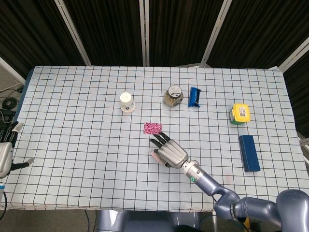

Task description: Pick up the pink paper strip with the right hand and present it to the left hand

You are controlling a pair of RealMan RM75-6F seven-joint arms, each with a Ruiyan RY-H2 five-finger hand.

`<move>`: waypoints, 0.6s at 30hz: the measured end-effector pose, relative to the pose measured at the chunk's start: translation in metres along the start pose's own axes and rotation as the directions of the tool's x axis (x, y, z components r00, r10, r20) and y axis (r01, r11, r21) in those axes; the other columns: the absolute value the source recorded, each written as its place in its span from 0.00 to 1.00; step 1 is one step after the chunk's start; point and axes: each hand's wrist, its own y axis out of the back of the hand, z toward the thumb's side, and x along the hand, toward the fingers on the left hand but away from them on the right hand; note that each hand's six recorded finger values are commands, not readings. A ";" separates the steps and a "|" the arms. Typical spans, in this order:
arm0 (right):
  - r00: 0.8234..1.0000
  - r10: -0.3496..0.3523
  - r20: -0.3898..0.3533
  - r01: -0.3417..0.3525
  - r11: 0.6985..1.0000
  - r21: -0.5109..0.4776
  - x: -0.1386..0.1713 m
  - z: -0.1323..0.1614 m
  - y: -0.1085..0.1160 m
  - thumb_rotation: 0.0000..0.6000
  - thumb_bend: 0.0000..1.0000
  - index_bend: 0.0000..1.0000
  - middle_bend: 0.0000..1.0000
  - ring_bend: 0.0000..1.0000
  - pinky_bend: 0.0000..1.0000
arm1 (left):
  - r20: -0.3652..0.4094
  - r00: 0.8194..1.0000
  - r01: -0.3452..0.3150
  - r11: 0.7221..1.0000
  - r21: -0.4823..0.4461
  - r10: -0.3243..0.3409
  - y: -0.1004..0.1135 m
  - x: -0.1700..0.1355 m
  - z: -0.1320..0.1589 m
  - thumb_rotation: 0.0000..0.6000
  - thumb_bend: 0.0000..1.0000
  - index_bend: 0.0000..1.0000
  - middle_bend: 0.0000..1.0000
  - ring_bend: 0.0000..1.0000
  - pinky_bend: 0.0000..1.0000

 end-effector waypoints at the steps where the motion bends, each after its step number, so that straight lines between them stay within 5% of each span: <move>1: 1.000 -0.011 -0.003 0.011 1.000 0.003 -0.001 0.000 0.004 1.00 0.45 0.70 0.13 0.00 0.00 | 0.002 1.000 0.004 1.000 -0.001 -0.004 -0.001 0.001 0.001 1.00 0.00 0.00 0.00 0.00 0.00; 11: 0.995 -0.102 -0.012 0.102 0.994 0.032 -0.021 0.008 0.058 1.00 0.46 0.74 0.13 0.00 0.00 | 0.091 0.995 0.056 0.995 -0.084 -0.048 -0.023 0.022 0.029 1.00 0.00 0.00 0.00 0.00 0.00; 18: 0.991 -0.126 0.037 0.126 0.992 -0.014 -0.039 0.011 0.091 1.00 0.46 0.74 0.14 0.00 0.00 | 0.235 0.965 0.161 0.974 -0.161 -0.121 -0.049 0.053 0.086 1.00 0.01 0.07 0.00 0.00 0.00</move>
